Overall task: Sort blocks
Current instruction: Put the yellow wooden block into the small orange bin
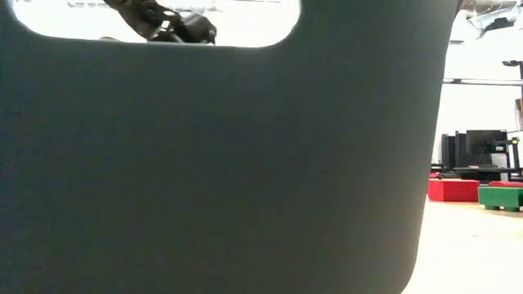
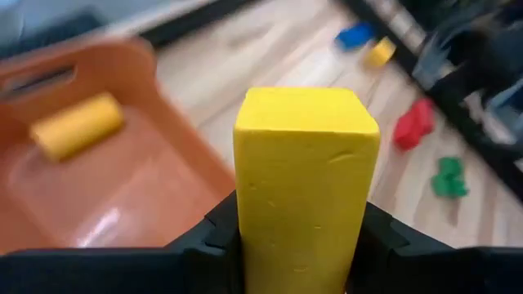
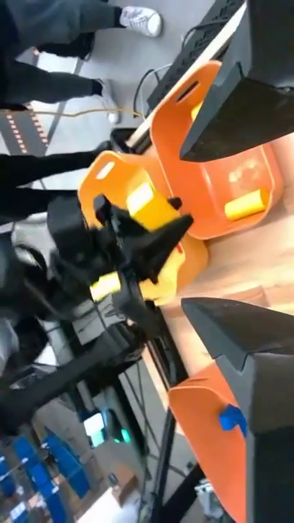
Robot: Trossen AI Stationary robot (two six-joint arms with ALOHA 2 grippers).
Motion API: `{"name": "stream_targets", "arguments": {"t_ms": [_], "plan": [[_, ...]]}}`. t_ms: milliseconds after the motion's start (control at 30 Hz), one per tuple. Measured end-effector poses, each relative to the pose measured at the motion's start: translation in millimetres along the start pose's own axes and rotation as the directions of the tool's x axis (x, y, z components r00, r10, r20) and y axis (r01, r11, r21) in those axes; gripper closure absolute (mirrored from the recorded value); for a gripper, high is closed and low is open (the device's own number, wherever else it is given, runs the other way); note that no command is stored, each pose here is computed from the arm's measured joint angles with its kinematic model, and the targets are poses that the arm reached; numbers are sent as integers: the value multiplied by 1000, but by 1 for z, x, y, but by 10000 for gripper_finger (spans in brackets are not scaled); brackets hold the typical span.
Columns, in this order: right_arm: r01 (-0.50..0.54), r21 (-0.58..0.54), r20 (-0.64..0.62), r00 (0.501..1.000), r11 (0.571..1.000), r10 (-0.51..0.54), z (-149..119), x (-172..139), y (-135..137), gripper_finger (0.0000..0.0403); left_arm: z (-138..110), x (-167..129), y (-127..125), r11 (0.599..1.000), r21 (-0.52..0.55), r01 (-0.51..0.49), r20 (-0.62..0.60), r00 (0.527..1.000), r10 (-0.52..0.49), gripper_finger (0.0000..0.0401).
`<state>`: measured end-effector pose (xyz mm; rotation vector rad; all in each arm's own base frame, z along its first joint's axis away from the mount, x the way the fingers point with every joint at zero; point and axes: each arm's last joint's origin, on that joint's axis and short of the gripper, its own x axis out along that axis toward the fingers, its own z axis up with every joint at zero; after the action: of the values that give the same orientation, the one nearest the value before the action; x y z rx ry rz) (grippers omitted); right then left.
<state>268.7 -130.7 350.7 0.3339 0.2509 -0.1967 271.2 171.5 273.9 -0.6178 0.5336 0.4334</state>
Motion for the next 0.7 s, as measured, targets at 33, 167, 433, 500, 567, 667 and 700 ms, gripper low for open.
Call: {"name": "stream_targets", "arguments": {"t_ms": [33,167,433,500,567,667,700], "plan": [[-1,-1,-4,1000,1000,1,-1,0,1,114,3,4,1,1000,-5,-16,-39,999,16,277],[5,-1,-19,1000,1000,-5,-3,2,4,114,11,27,5,992,25,-126,-224,966,128,277],[121,76,-221,970,990,-102,-19,-20,-1,113,16,69,17,955,167,-247,-444,846,296,277],[133,73,-247,963,988,-111,-21,-27,1,113,14,78,19,954,173,-246,-465,833,299,277],[157,75,-277,952,985,-131,-23,-33,2,113,10,84,22,953,172,-248,-482,823,301,267],[179,78,-338,930,981,-143,-28,-42,4,113,8,87,24,952,179,-247,-493,815,305,215],[185,73,-362,920,980,-146,-30,-45,4,113,9,87,24,952,187,-243,-492,816,305,195]]}}
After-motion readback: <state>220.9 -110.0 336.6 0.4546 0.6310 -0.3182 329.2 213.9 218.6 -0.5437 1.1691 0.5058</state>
